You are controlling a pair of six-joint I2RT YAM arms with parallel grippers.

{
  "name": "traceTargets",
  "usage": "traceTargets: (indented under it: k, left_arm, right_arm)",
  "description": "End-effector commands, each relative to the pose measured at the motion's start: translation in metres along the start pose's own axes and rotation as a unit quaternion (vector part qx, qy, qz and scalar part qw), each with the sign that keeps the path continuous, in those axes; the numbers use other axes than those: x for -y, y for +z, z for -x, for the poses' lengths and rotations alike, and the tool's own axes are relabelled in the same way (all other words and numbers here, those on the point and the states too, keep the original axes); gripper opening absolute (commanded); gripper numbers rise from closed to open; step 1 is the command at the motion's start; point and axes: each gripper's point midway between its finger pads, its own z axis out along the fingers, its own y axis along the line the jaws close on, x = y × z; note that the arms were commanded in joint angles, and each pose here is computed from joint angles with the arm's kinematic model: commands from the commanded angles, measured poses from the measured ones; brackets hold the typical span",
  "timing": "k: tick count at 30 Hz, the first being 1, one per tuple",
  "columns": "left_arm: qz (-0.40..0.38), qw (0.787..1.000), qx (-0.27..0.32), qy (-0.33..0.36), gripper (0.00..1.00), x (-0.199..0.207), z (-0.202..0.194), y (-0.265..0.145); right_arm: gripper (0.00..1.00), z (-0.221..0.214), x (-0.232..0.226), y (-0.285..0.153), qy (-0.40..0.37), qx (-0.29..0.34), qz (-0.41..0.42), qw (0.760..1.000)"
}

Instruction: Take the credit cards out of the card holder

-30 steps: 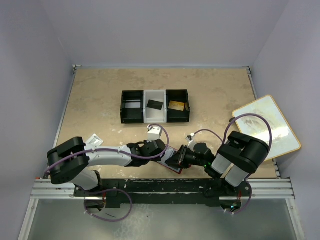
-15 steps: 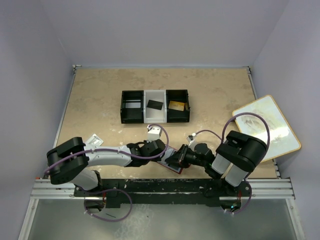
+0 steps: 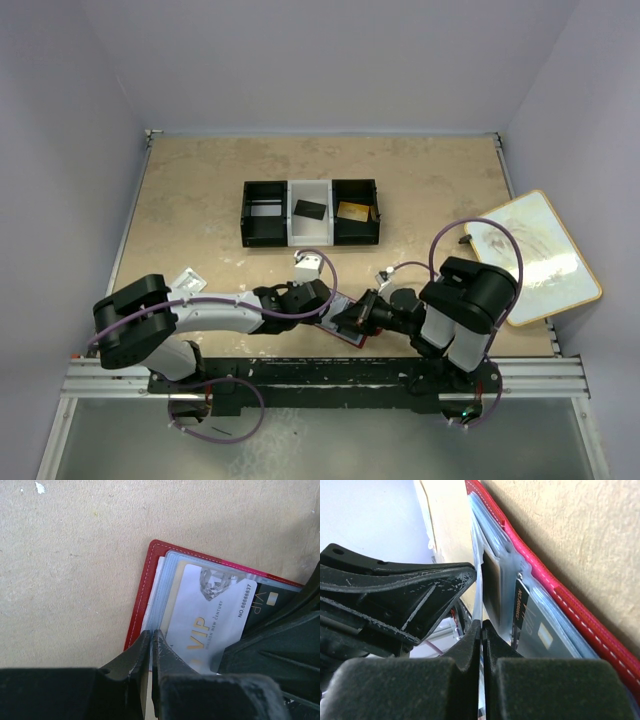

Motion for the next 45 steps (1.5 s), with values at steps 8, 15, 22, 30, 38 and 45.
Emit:
traceTargets:
  k: [8,15,22,30,38,45]
  left_arm:
    - [0.042,0.997,-0.056,0.032,0.01,-0.026,-0.033,-0.001]
    - [0.045,0.997,-0.056,0.032,0.01,-0.028,-0.034,-0.002]
    - [0.046,0.997,-0.046,0.031,0.01,-0.028,-0.028,-0.003]
    - [0.040,0.998,-0.036,0.021,0.02,-0.023,-0.022,-0.004]
    - [0.028,1.000,-0.008,0.006,0.07,-0.014,-0.002,-0.014]
    - [0.017,1.000,0.015,-0.018,0.10,-0.014,0.010,-0.026]
  right_arm:
    - [0.00,-0.001,-0.005,-0.021,0.008,0.012,0.043,0.999]
    - [0.00,0.004,-0.009,-0.023,0.002,0.021,0.047,0.999]
    - [0.00,0.012,0.022,-0.030,-0.011,0.047,-0.049,0.998]
    - [0.00,0.029,0.013,-0.052,-0.046,0.093,-0.093,0.990]
    - [0.01,0.028,0.017,-0.059,-0.074,0.079,-0.105,0.988]
    - [0.01,0.031,0.009,-0.048,-0.143,0.048,-0.134,0.979]
